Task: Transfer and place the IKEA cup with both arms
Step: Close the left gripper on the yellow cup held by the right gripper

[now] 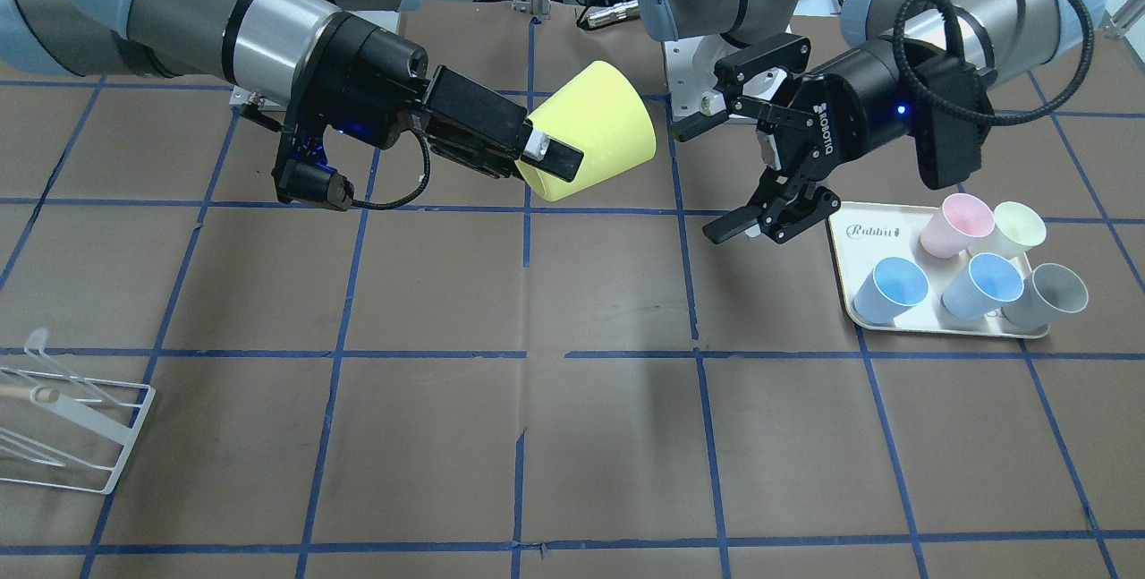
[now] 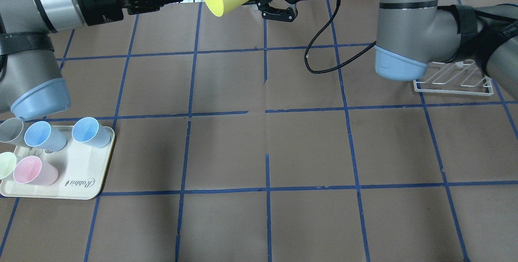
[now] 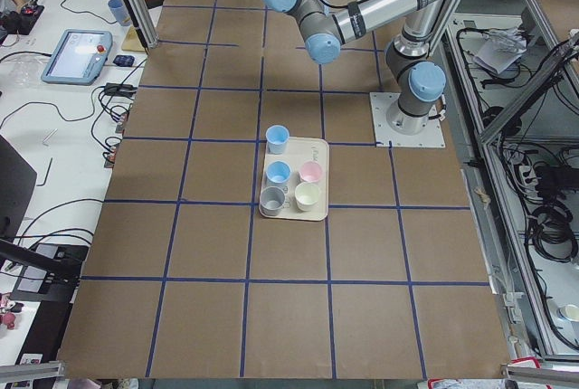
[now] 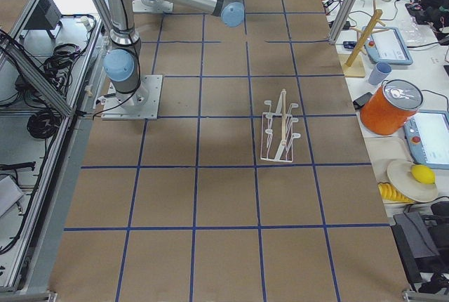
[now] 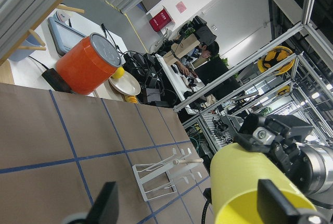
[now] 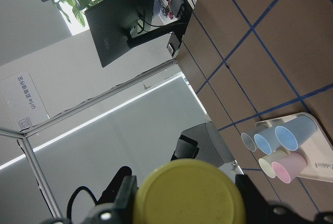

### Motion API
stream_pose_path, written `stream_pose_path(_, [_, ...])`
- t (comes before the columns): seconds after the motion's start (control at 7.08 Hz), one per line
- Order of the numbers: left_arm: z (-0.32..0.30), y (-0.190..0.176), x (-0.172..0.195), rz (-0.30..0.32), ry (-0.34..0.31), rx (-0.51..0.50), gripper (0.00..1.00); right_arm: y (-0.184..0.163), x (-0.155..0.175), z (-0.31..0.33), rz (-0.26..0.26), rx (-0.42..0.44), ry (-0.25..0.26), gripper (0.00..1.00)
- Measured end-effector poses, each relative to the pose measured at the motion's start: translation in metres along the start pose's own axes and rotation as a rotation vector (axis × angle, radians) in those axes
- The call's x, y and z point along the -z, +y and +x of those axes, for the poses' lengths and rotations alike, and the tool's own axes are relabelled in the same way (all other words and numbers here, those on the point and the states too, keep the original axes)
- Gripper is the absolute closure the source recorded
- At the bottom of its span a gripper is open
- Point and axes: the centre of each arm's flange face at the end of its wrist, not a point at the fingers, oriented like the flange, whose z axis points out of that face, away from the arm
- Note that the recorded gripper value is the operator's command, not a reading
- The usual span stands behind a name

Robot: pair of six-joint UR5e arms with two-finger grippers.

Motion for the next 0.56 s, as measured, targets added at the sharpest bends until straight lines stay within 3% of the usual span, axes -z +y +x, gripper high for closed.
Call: stream_pose_path(0.56, [0.02, 0.008, -0.01, -0.02, 0.019, 0.019, 0.03, 0.002, 0.001, -0.002, -0.014, 0.003, -0.005, 1.0])
